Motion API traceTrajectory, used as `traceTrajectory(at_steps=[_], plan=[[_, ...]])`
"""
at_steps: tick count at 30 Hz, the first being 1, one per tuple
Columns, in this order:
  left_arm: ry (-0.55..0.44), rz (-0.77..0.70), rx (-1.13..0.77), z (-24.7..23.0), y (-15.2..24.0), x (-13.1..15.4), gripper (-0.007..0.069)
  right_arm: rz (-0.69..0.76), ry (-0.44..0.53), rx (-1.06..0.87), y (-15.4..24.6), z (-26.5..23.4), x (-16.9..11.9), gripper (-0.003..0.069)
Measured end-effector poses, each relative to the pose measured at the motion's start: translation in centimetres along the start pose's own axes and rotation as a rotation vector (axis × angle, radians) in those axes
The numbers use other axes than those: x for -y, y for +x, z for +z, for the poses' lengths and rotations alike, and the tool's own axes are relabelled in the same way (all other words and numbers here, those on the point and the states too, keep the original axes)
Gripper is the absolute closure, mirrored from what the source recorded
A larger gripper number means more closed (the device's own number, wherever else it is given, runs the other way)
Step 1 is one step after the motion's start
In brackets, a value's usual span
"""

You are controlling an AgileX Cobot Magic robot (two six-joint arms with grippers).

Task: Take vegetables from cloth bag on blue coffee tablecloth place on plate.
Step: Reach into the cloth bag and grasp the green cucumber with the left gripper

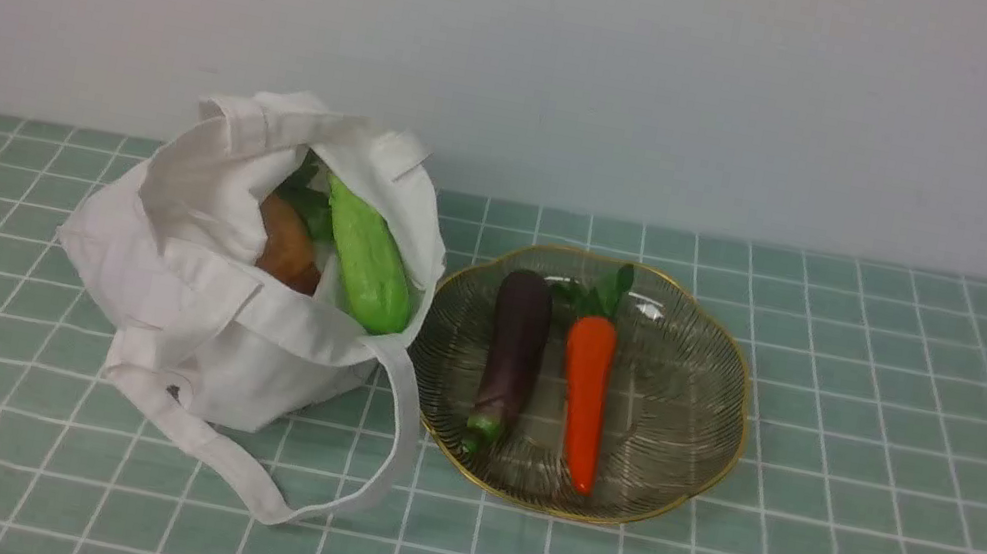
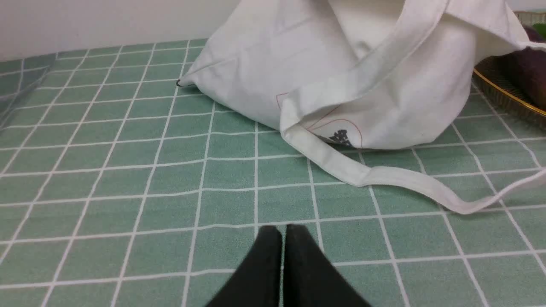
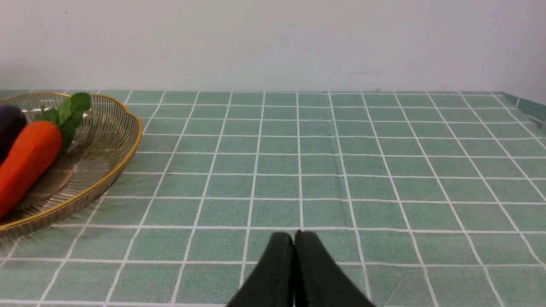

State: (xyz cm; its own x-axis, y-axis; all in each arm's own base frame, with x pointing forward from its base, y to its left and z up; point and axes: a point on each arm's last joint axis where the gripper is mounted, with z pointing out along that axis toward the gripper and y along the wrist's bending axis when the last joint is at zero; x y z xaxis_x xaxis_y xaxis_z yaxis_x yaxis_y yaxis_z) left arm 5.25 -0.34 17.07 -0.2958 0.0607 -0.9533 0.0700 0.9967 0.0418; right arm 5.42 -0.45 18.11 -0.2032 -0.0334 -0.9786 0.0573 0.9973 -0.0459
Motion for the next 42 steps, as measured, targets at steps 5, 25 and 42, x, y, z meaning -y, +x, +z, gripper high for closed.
traceTrajectory(at_steps=[5,25,42], plan=[[0.0,0.0,0.0,0.0,0.0,0.0,0.0633,0.0,0.0,0.0,0.0,0.0,0.0,0.0669],[0.061,-0.269,0.107,-0.1,-1.0,0.4,0.0633,0.0,0.0,0.0,0.0,0.0,0.0,0.0669],[0.264,-0.607,0.354,-4.6,-19.5,0.5,0.0633,0.0,0.0,0.0,0.0,0.0,0.0,0.0669]])
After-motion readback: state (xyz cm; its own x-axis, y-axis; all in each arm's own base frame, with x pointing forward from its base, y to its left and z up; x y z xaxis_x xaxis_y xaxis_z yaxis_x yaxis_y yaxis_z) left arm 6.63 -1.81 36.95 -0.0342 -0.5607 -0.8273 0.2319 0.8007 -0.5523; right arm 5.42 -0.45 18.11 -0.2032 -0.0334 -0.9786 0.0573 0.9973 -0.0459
